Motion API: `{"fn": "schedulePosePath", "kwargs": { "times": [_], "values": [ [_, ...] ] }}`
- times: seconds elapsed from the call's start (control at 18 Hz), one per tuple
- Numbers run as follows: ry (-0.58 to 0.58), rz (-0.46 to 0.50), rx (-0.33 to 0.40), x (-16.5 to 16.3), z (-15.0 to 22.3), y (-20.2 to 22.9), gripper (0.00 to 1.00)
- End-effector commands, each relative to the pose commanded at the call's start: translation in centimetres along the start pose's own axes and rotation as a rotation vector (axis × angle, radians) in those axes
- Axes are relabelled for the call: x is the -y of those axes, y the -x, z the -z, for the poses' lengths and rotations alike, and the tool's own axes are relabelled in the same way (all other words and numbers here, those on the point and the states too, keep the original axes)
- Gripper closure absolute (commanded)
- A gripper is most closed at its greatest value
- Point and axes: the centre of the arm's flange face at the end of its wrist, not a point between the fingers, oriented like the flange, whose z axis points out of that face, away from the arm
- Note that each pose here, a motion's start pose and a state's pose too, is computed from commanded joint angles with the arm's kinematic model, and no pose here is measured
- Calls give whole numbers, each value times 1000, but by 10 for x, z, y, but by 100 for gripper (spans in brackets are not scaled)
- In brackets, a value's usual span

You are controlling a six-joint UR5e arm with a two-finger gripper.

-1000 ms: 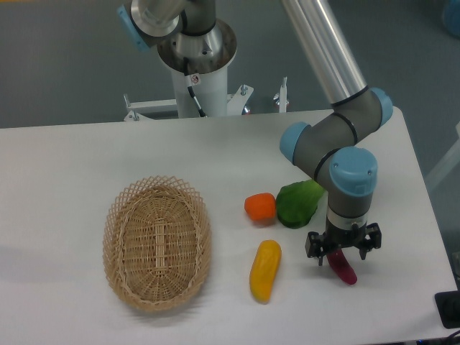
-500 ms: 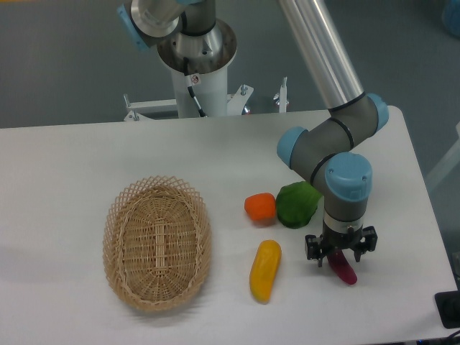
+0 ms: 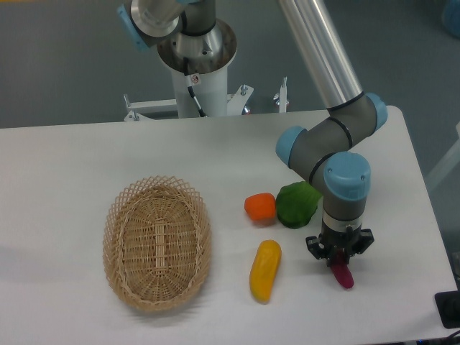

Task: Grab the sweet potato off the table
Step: 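Close the gripper around the purple sweet potato, then lift the grasped purple sweet potato up off the table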

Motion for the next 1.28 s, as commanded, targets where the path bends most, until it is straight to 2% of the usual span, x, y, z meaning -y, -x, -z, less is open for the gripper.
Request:
{"fn": "schedulePosePath", "kwargs": {
  "times": [0.17,0.33,0.72,0.89,1.11,1.28],
  "values": [
    [-12,-5,10,4,8,4,67],
    [-61,-18,40,12,45,10,71],
    [-152,-287,125,9,162,5,71],
    [-133,-371,119,5,189,2,72],
    [-60,-499,72,-7,211,8,72],
    [-22,-545,47,-17,225,27,72]
  ]
}}
